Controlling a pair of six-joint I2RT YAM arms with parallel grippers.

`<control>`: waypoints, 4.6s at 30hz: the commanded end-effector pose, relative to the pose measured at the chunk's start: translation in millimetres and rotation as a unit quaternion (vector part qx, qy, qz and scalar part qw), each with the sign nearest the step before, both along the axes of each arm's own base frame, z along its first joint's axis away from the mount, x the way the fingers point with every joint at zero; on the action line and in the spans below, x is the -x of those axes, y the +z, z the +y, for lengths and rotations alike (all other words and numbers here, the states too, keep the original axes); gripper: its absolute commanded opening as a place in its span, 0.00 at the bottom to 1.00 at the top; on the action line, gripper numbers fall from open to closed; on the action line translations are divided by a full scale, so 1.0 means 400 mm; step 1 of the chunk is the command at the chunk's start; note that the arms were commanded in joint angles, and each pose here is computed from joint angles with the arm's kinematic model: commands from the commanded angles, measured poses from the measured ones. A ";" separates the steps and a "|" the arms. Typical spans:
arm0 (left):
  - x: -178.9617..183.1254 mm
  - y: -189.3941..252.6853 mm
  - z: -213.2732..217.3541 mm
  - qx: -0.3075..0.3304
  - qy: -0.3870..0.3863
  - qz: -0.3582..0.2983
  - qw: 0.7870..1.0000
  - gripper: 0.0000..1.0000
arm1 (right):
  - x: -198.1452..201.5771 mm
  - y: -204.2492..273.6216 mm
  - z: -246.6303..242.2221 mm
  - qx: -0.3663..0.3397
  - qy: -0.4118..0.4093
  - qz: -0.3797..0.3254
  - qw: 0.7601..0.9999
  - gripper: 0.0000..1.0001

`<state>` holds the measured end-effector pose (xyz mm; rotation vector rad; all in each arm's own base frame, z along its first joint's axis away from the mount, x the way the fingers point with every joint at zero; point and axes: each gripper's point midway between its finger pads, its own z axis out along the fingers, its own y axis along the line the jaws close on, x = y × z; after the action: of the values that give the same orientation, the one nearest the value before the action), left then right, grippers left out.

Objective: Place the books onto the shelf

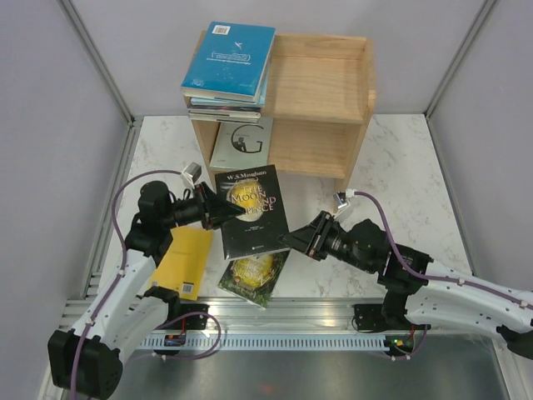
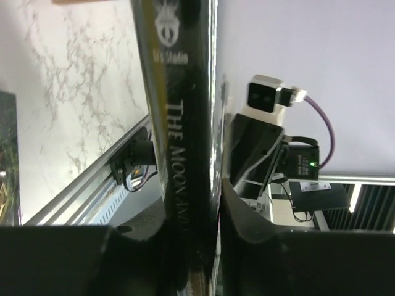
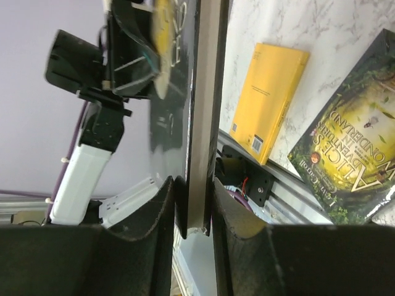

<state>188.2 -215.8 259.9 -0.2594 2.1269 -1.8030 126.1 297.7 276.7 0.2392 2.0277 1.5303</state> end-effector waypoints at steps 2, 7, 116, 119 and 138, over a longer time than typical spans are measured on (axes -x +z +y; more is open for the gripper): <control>0.017 0.052 -0.012 0.005 -0.032 -0.062 0.998 0.20 | 0.007 0.183 0.037 -0.119 0.023 -0.051 0.991 0.00; 0.023 0.077 -0.013 0.018 -0.039 -0.080 0.996 0.02 | -0.007 0.178 0.062 -0.111 0.023 -0.050 0.992 0.00; 0.099 0.055 0.124 -0.236 0.023 -0.119 0.964 1.00 | -0.476 0.100 0.081 -0.031 -0.096 0.017 0.995 0.00; 0.098 0.054 0.125 -0.237 0.024 -0.119 0.964 1.00 | -0.438 0.102 0.097 -0.031 -0.081 0.015 0.996 0.00; 0.071 0.047 0.124 -0.247 0.026 -0.118 0.961 1.00 | -0.415 -0.006 0.210 0.015 -0.043 0.041 0.998 0.00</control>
<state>152.3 -166.6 272.1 -0.0196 2.3247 -1.1747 285.1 375.5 253.2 0.4093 2.1321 1.4339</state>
